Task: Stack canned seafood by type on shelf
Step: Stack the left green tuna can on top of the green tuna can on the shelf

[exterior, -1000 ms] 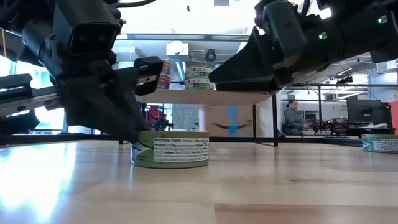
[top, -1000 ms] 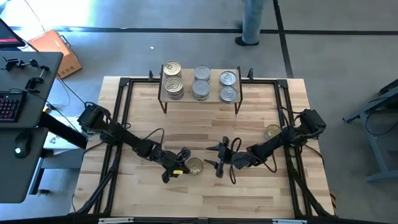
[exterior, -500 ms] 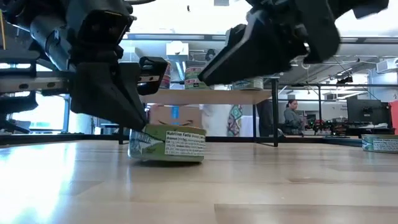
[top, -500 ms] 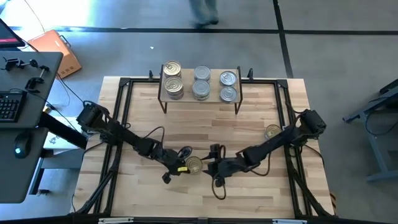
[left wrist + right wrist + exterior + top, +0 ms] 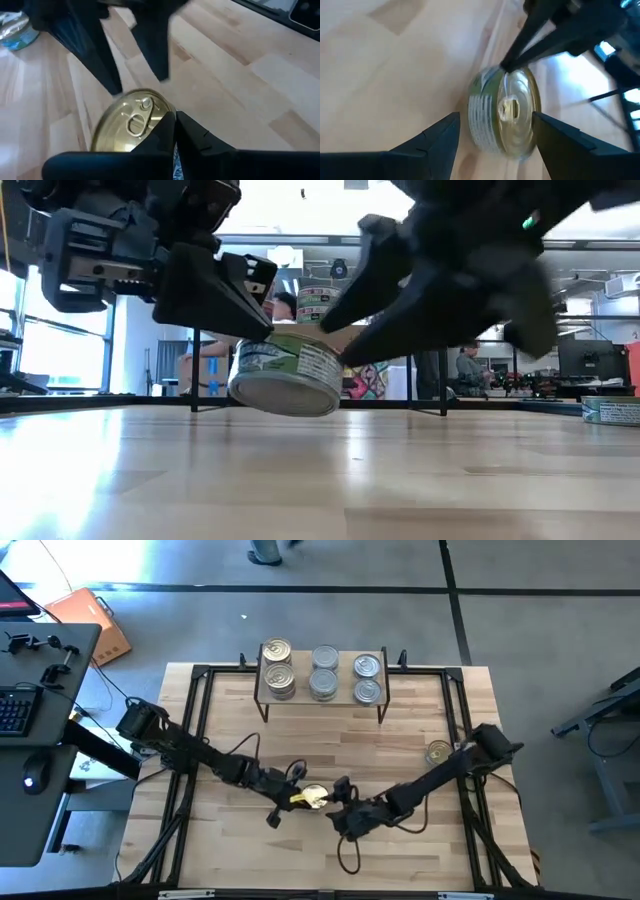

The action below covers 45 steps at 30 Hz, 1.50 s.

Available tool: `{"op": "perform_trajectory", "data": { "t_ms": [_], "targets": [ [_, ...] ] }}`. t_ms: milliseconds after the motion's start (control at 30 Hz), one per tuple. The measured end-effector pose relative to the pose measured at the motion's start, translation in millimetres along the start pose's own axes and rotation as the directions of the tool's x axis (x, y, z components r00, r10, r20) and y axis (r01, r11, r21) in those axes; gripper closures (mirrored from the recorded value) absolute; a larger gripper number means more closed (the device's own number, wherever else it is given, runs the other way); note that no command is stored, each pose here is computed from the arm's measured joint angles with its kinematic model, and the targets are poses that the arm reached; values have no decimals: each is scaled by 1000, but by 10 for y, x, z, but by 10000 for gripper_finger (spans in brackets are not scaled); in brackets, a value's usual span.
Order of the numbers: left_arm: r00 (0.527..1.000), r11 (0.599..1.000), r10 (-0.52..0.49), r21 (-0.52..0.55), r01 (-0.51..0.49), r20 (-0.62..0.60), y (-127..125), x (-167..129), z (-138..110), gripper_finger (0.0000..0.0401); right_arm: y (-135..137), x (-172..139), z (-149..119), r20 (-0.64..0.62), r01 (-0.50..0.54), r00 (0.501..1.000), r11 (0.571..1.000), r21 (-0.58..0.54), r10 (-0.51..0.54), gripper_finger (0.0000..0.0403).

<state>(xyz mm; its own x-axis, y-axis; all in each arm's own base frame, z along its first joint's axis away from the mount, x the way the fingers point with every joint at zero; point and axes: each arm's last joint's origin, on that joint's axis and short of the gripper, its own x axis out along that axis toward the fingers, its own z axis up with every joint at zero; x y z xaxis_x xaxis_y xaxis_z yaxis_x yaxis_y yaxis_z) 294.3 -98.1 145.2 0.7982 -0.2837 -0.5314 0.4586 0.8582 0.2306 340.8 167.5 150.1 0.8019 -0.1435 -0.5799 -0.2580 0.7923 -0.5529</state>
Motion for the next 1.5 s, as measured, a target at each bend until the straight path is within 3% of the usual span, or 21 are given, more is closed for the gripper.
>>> {"op": "perform_trajectory", "data": {
  "t_ms": [300,533,667,833,967,1100,1233,1367,1500],
  "targets": [
    [1000,999,23,-45,-23,0,69,-2,-15,401,242,354,-71,-16,151,988,971,-183,-156,164],
    [998,997,47,-65,-44,47,100,-7,32,401,176,423,-19,-43,245,966,953,-179,-256,169],
    [998,996,47,-72,-43,46,99,-7,32,401,167,424,9,-36,237,968,956,-173,-247,206],
    [996,993,77,-93,-74,33,103,-8,26,400,172,421,8,-39,240,969,965,-106,-245,285],
    [995,991,103,-82,-103,-3,117,-56,36,383,217,368,3,-68,263,962,964,-47,-266,285],
    [994,994,78,-70,-84,-77,102,-195,43,348,282,185,29,-101,313,944,949,-18,-314,285],
    [992,998,49,-26,-53,-118,40,-282,58,310,313,114,21,-119,304,948,951,59,-296,285],
    [995,999,45,-12,-46,-93,1,-245,74,280,297,145,17,-98,253,966,955,156,-240,285],
    [995,998,55,-16,-57,-78,15,-177,47,250,345,149,-97,-8,259,965,940,222,-264,285]
  ]
}}
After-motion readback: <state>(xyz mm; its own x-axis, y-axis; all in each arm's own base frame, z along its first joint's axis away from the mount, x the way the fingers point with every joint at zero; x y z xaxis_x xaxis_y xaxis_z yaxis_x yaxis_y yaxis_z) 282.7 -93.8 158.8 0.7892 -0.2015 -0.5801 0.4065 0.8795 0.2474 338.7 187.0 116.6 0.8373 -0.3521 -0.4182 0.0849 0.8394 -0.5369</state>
